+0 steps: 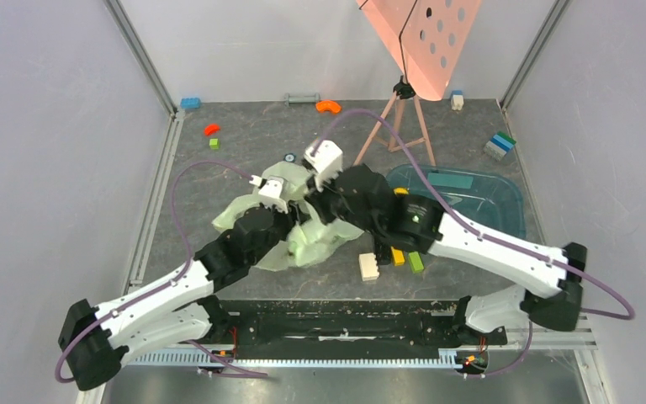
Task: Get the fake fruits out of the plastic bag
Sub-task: Adjust the plastic bag at the center of the board.
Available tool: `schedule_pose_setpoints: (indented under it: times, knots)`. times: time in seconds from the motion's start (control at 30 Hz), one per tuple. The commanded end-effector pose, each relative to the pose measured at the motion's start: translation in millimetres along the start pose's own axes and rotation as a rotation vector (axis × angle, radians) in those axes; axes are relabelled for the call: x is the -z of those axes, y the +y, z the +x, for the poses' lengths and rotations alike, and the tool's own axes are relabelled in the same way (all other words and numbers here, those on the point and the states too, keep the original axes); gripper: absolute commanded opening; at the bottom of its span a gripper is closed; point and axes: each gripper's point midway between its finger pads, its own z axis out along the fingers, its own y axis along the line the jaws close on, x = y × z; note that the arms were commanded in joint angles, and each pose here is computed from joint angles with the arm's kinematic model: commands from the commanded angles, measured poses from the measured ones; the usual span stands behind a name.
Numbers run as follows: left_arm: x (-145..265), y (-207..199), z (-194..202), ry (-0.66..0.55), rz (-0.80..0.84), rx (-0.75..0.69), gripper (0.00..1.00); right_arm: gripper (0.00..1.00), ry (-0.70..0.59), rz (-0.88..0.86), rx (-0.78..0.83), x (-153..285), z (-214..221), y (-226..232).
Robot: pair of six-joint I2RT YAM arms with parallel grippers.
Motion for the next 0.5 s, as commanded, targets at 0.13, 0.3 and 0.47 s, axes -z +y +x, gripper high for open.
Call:
schedule_pose_setpoints:
  times: [0.13, 0.3, 0.47]
  knots:
    - [26, 27, -14, -0.059, -0.116, 0.004, 0.54, 0.00, -0.172, -0.081, 0.080, 1, -105, 22]
    - [24, 31, -10, -0.044, -0.135, -0.003, 0.55, 0.00, -0.151, -0.075, 0.078, 8, -87, 17]
    - [22, 36, 3, 0.008, -0.154, -0.037, 0.54, 0.00, -0.058, -0.096, 0.021, 18, -13, 10]
